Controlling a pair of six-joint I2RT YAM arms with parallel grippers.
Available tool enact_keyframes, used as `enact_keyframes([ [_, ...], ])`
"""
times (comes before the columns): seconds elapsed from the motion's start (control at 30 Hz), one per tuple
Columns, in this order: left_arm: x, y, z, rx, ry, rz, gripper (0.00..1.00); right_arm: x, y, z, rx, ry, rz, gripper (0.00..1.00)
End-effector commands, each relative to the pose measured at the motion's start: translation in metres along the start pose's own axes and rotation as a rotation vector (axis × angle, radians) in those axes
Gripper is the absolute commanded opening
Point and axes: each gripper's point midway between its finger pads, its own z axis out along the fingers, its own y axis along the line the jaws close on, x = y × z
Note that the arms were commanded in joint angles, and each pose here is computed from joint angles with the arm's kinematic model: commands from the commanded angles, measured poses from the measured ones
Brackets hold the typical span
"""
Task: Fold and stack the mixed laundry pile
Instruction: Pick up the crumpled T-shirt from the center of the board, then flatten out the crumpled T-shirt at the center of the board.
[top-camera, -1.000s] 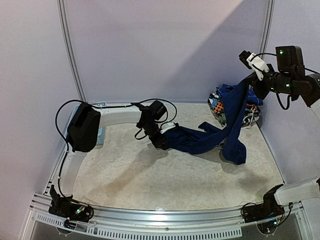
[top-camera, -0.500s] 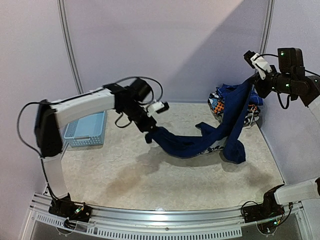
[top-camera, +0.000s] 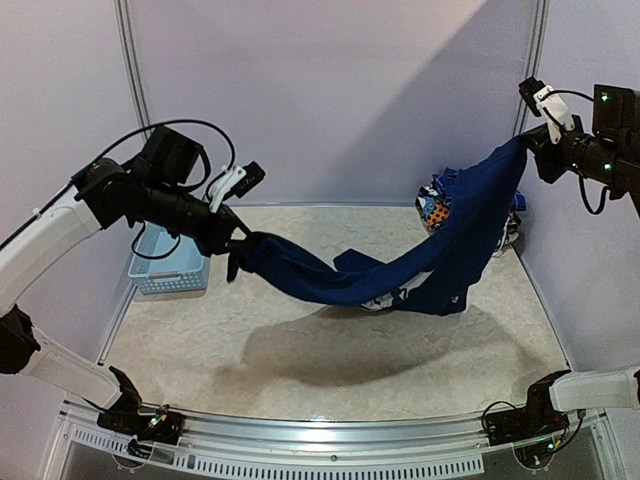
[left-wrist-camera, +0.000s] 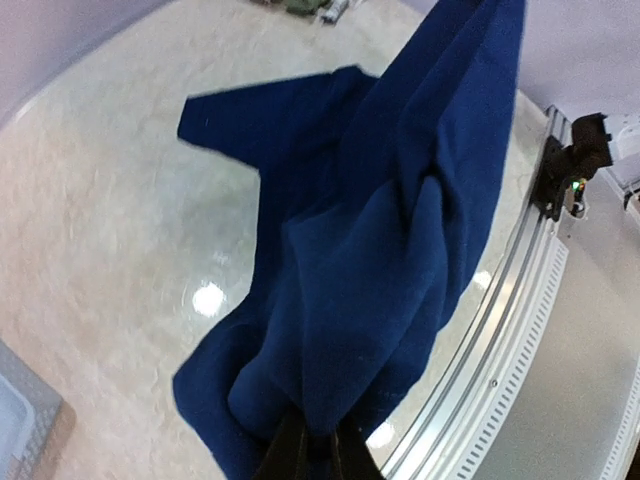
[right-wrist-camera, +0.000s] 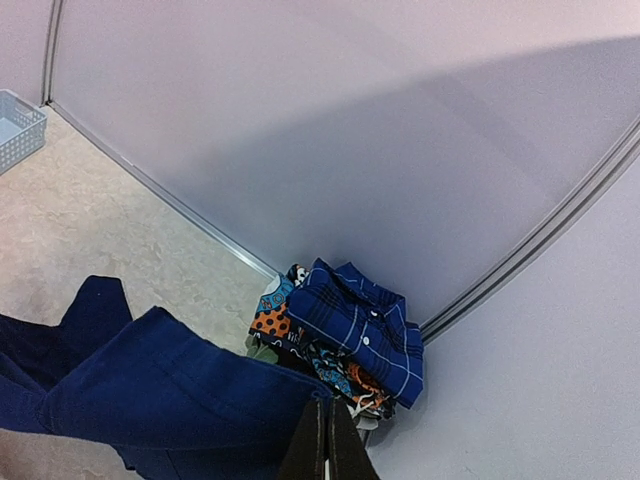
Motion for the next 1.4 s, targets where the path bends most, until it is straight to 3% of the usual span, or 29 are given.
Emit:
enact_keyframes([
  [0.0,0.034,0.046,0.010,-0.076,0.064,-0.234,0.10,0.016,0.005,0.018,-0.005,0.048,0.014,0.00],
  [0.17,0.045,0.149,0.046,-0.289,0.142,-0.390,0.16,0.031,0.018,0.053,-0.040,0.087,0.020,0.00],
  [0.3,0.042,0.179,0.083,-0.305,0.216,-0.384,0.24,0.053,0.032,0.084,-0.087,0.141,0.035,0.00],
  [0.5,0.058,0.120,0.102,-0.145,0.272,-0.141,0.36,0.089,0.060,0.108,-0.182,0.221,0.056,0.00],
  [0.67,0.081,0.088,0.111,-0.145,0.319,0.097,0.43,0.100,0.072,0.109,-0.220,0.224,0.077,0.00],
  [0.8,0.103,0.079,0.135,-0.067,0.450,0.058,0.44,0.101,0.079,0.110,-0.252,0.224,0.098,0.00],
  [0.97,0.121,0.050,0.165,-0.033,0.507,0.179,0.50,0.103,0.083,0.110,-0.269,0.227,0.106,0.00],
  [1.37,0.154,0.022,0.210,0.096,0.631,0.213,0.52,0.110,0.088,0.110,-0.281,0.238,0.102,0.00],
])
